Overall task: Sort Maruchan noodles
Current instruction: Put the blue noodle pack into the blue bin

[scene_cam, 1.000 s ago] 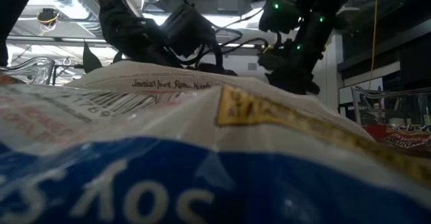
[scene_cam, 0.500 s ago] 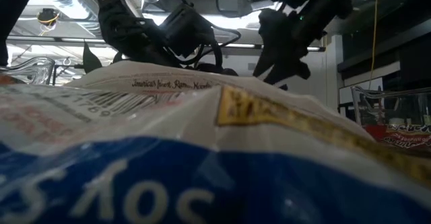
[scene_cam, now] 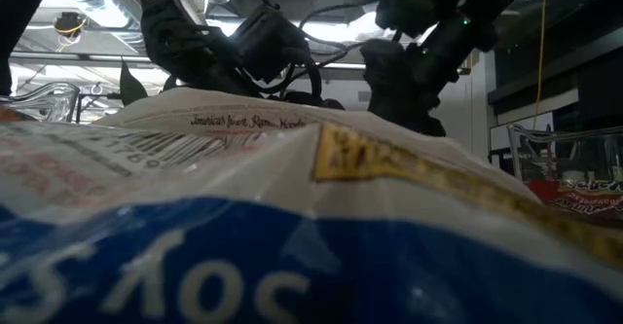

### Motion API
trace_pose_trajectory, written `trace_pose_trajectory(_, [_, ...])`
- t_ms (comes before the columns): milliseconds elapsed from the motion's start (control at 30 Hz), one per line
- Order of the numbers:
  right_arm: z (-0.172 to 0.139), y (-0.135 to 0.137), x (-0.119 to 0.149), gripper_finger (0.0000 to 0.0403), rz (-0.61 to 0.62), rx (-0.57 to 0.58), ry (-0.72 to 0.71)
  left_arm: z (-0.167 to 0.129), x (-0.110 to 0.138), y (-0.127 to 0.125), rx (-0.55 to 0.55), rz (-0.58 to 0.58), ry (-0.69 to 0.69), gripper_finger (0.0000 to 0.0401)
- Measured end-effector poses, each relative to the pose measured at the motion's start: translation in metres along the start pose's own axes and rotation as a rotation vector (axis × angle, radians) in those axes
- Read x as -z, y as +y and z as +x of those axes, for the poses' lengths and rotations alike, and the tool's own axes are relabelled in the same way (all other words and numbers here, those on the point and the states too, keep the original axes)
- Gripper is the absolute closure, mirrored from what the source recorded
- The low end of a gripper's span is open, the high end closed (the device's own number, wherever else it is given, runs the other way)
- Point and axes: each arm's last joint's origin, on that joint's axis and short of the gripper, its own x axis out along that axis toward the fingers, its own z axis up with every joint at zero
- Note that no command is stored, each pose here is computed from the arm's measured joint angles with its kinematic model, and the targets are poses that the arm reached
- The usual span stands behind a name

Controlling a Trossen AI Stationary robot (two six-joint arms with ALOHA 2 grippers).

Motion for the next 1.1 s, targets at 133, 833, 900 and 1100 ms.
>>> trace_pose_trajectory(133, [0.007,-0.001,0.003,0.0216,0.006,0.008,0.028,0.000,0.000,0.000,-0.005,0.000,-0.004,0.0296])
trace_pose_trajectory(833, [0.015,0.003,0.008,0.0315,0.028,-0.030,0.087,-0.004,-0.004,-0.001,0.012,0.019,-0.033,0.0296])
trace_pose_trajectory(900, [0.013,0.005,0.008,0.0315,0.014,-0.033,0.087,-0.008,-0.007,-0.003,0.032,0.019,-0.027,0.0296])
trace_pose_trajectory(1100, [0.000,0.011,0.003,0.0315,-0.020,-0.068,0.054,-0.052,-0.031,-0.015,0.164,-0.017,0.015,0.0295])
